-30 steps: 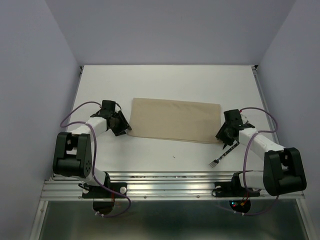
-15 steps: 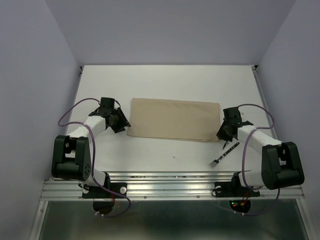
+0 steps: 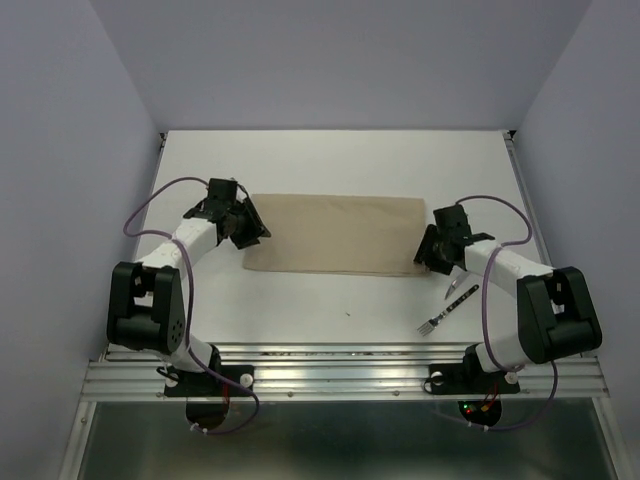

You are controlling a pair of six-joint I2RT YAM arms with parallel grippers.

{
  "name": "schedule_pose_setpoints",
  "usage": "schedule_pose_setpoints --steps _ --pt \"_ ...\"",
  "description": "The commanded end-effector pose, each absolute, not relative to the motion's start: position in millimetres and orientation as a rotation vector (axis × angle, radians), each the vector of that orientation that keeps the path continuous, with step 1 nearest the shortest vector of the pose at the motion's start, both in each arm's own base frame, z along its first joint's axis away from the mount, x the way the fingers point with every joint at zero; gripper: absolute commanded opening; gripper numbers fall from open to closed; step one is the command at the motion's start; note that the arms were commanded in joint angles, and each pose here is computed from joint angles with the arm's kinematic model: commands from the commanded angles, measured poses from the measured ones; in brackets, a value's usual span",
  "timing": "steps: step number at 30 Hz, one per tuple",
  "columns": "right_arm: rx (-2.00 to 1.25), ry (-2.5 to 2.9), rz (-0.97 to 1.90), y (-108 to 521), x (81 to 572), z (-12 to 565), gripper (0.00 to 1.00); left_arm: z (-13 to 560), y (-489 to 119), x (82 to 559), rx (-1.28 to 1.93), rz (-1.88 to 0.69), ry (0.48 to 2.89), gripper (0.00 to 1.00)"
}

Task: Fold the napkin into a case and place the utensils inside
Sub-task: Smooth out the rectangle-folded napkin at the center of the board.

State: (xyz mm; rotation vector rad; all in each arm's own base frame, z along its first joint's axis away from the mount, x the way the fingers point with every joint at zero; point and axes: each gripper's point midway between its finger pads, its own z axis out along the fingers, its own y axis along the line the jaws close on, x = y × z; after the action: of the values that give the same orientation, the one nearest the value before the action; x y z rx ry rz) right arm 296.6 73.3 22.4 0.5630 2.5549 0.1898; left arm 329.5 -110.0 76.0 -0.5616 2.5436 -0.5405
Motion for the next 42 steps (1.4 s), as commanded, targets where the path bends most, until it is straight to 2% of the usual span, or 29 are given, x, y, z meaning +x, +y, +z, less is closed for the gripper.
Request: schedule_pose_setpoints --steps 1,4,6,7,8,9,10,13,19,26,31,42 --pt "0.523 2.495 0.142 70.6 315.8 47.7 0.56 102.1 -133.7 362.9 -0.476 -0.611 2.486 0.49" --pt "0.508 2.436 0.232 86.2 338.2 69.7 0.57 115.3 -152.4 389.6 -0.427 -0.649 2.462 0.47" --pt "0.492 2.406 0.319 105.2 360.7 85.6 0.54 122.3 -174.2 406.8 -0.362 -0.686 2.452 0.43" --pt "0.473 2.399 0.375 117.5 369.5 91.5 0.44 122.9 -182.2 411.7 -0.341 -0.699 2.453 0.41" --pt "0.443 2.393 0.406 132.8 387.2 98.6 0.39 134.5 -194.5 421.9 -0.307 -0.719 2.427 0.39" --pt "0.427 2.386 0.425 142.4 396.2 103.3 0.35 121.5 -201.2 426.9 -0.302 -0.720 2.456 0.36" --pt "0.409 2.383 0.434 151.1 404.6 105.8 0.26 120.7 -208.4 431.2 -0.290 -0.742 2.460 0.34" --pt "0.314 2.382 0.544 197.4 433.8 114.7 0.18 116.7 -224.9 450.4 -0.269 -0.783 2.464 0.32" --pt "0.224 2.395 0.680 266.1 486.8 104.4 0.17 117.8 -254.5 486.2 -0.210 -0.861 2.435 0.32" --pt "0.224 2.405 0.786 301.6 521.1 83.0 0.17 96.7 -276.0 511.1 -0.200 -0.898 2.453 0.31" --pt "0.243 2.426 0.805 309.0 530.0 65.6 0.17 79.1 -278.8 522.1 -0.205 -0.880 2.479 0.31" --pt "0.280 2.459 0.712 291.1 526.1 43.9 0.16 47.9 -264.5 515.8 -0.200 -0.772 2.547 0.31"
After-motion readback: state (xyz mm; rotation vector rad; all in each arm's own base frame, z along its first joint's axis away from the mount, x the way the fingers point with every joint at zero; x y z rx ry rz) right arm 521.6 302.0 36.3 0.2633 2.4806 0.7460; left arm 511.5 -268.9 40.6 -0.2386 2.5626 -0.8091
